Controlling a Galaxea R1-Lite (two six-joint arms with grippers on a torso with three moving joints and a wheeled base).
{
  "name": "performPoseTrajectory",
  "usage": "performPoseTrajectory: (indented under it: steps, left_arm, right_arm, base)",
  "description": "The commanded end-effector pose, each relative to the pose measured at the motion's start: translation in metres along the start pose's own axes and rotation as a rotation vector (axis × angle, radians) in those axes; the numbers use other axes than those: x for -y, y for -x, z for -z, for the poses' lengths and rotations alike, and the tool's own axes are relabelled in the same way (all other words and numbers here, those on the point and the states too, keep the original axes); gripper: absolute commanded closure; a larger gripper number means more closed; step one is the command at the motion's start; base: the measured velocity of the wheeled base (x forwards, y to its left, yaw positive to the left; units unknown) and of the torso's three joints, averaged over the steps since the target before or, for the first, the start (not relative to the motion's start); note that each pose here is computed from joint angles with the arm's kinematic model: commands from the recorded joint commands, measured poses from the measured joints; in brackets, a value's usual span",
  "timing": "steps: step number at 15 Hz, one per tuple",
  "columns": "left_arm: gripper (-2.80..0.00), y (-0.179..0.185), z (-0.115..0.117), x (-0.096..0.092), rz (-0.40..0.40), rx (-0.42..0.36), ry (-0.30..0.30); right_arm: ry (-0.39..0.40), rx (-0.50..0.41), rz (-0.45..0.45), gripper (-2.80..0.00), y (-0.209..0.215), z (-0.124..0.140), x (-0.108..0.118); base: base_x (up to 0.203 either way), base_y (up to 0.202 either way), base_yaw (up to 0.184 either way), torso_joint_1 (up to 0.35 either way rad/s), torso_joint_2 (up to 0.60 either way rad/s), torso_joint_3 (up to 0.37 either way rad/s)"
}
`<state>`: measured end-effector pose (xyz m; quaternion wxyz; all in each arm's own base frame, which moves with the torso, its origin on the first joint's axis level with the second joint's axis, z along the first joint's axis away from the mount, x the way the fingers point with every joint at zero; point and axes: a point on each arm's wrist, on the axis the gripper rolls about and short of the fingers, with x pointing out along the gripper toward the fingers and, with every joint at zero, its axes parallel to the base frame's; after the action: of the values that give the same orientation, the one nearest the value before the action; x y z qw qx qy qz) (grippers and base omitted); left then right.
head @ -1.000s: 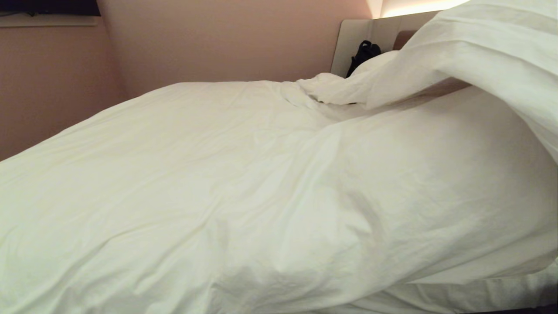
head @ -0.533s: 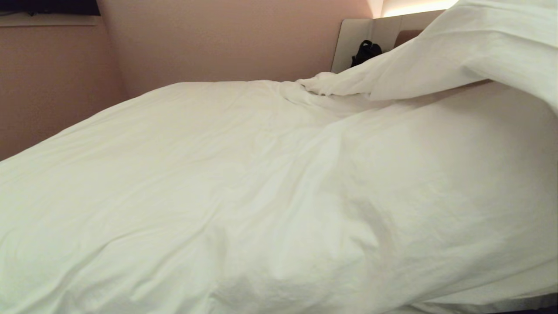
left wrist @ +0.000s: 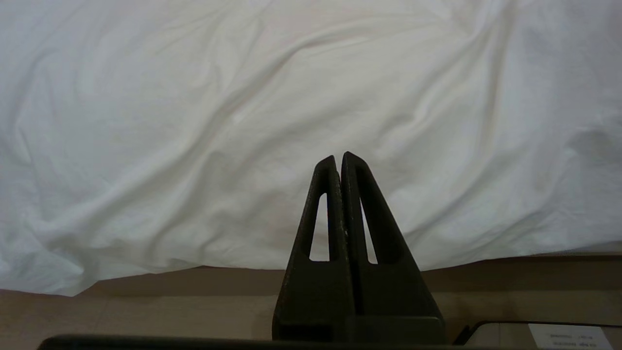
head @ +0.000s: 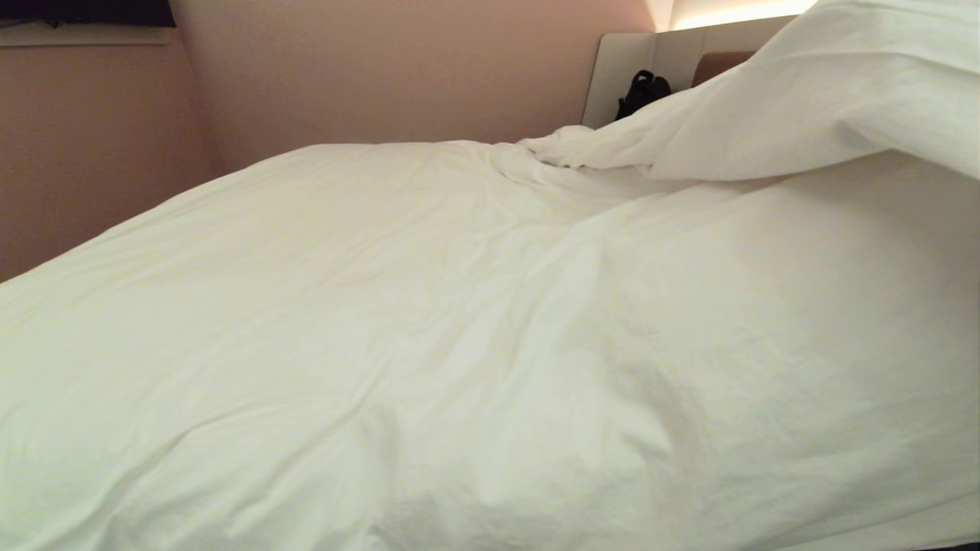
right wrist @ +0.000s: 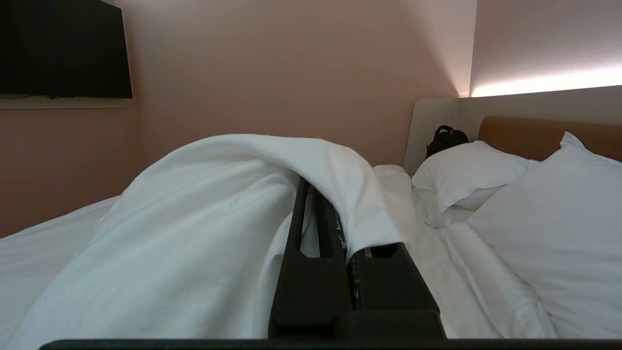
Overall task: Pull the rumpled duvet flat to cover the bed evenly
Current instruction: Flatten the corners of the folded blanket
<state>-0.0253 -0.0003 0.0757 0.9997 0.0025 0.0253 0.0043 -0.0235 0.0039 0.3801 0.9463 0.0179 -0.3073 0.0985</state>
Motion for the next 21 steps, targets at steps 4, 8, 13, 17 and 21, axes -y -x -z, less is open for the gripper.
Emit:
performPoseTrajectory:
  steps: [4, 8, 13, 17, 21]
  left_arm:
    - [0.0, 0.0, 0.0, 0.0, 0.0, 0.0, 0.001]
    - [0.0, 0.0, 0.0, 0.0, 0.0, 0.0, 0.001]
    - [0.0, 0.0, 0.0, 0.0, 0.0, 0.0, 0.001]
    - [0.0, 0.0, 0.0, 0.0, 0.0, 0.0, -0.001]
    - [0.0, 0.0, 0.0, 0.0, 0.0, 0.0, 0.001]
  right_arm:
    - [-0.001, -0.006, 0.002, 0.0, -0.001, 0.001, 0.0]
    - [0.008, -0.074, 0.009, -2.8, -0.004, 0.006, 0.001]
    - [-0.003, -0.256, 0.015, -2.8, -0.012, 0.01, 0.003]
    - [-0.012, -0.31, 0.024, -2.8, -0.025, 0.018, 0.006]
    - [-0.029, -0.42, 0.033, -2.8, -0.057, 0.046, 0.015]
  base:
    - [0.0, 0.0, 0.0, 0.0, 0.0, 0.0]
    - [0.0, 0.0, 0.0, 0.0, 0.0, 0.0]
    - [0.0, 0.0, 0.0, 0.0, 0.0, 0.0]
    - [0.0, 0.0, 0.0, 0.0, 0.0, 0.0]
    - [0.0, 0.0, 0.0, 0.0, 0.0, 0.0]
